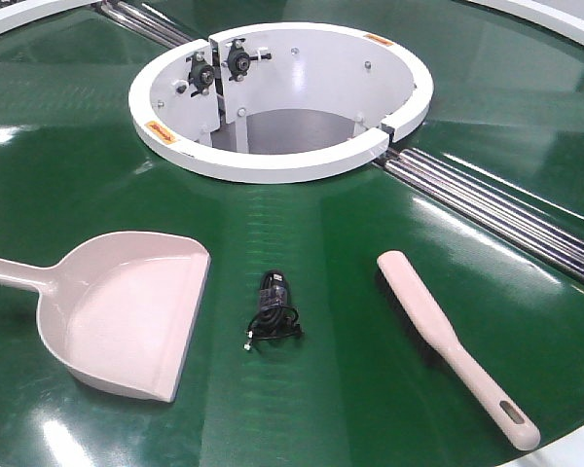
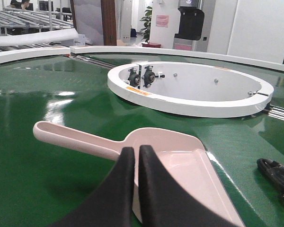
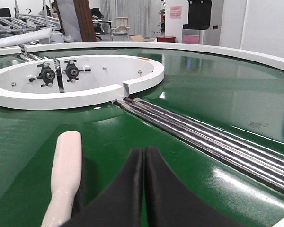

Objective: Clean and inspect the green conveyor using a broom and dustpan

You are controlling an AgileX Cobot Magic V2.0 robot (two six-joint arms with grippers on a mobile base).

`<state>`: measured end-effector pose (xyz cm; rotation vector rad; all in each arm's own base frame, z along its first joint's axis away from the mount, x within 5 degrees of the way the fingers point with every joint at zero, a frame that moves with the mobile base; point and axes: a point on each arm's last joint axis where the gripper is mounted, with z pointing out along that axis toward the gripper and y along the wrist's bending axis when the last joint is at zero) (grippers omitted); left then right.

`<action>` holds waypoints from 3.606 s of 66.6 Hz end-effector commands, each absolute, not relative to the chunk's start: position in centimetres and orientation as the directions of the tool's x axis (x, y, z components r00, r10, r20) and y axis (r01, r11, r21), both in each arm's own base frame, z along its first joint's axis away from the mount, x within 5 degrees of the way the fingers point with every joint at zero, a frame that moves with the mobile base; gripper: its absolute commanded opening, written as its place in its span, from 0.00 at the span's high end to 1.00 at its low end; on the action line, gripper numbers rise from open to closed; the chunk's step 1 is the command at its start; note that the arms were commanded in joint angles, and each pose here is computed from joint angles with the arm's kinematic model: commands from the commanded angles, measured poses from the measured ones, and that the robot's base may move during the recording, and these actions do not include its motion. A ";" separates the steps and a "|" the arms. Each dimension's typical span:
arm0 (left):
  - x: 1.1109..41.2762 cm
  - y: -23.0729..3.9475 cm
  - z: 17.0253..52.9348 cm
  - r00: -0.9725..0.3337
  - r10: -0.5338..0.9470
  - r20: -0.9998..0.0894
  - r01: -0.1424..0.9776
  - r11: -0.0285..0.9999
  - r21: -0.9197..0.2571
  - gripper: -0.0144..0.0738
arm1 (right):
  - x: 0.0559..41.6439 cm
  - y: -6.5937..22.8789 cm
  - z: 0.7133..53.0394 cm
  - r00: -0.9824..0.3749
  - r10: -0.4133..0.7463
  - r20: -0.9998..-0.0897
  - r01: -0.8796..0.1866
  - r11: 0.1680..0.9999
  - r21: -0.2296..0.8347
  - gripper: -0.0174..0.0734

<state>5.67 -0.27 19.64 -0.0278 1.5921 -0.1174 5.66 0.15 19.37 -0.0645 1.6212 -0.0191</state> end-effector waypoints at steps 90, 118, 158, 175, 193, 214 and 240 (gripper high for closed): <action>12.1 -0.4 29.0 -0.296 -0.036 -0.954 0.007 0.999 -0.040 0.83 | 5.6 0.1 19.7 0.026 -0.039 -0.999 -0.021 0.999 -0.040 0.82; 12.6 -0.5 29.1 -0.288 -0.034 -0.957 0.014 0.999 -0.040 0.38 | 5.6 0.1 19.7 0.026 -0.039 -0.999 -0.021 0.999 -0.040 0.82; 14.0 -0.1 36.7 -0.444 0.317 -0.838 0.114 0.948 0.299 0.24 | 5.6 0.1 19.7 0.026 -0.039 -0.999 -0.021 0.999 -0.040 0.82; 19.4 -1.1 38.7 -0.564 0.623 -0.542 0.461 0.782 0.419 0.24 | 5.6 0.1 19.7 0.026 -0.039 -0.999 -0.021 0.999 -0.040 0.82; 26.7 -1.9 34.2 -0.419 0.867 -0.271 0.757 0.498 0.422 0.24 | 5.6 0.1 19.7 0.026 -0.039 -0.999 -0.021 0.999 -0.040 0.82; 29.8 -0.8 31.3 -0.286 0.958 0.014 0.834 0.242 0.497 0.24 | 5.6 0.1 19.7 0.026 -0.039 -0.999 -0.021 0.999 -0.040 0.82; 31.9 -1.4 27.8 -0.104 0.992 0.076 0.913 0.065 0.402 0.24 | 5.6 0.1 19.7 0.026 -0.039 -0.999 -0.021 0.999 -0.040 0.82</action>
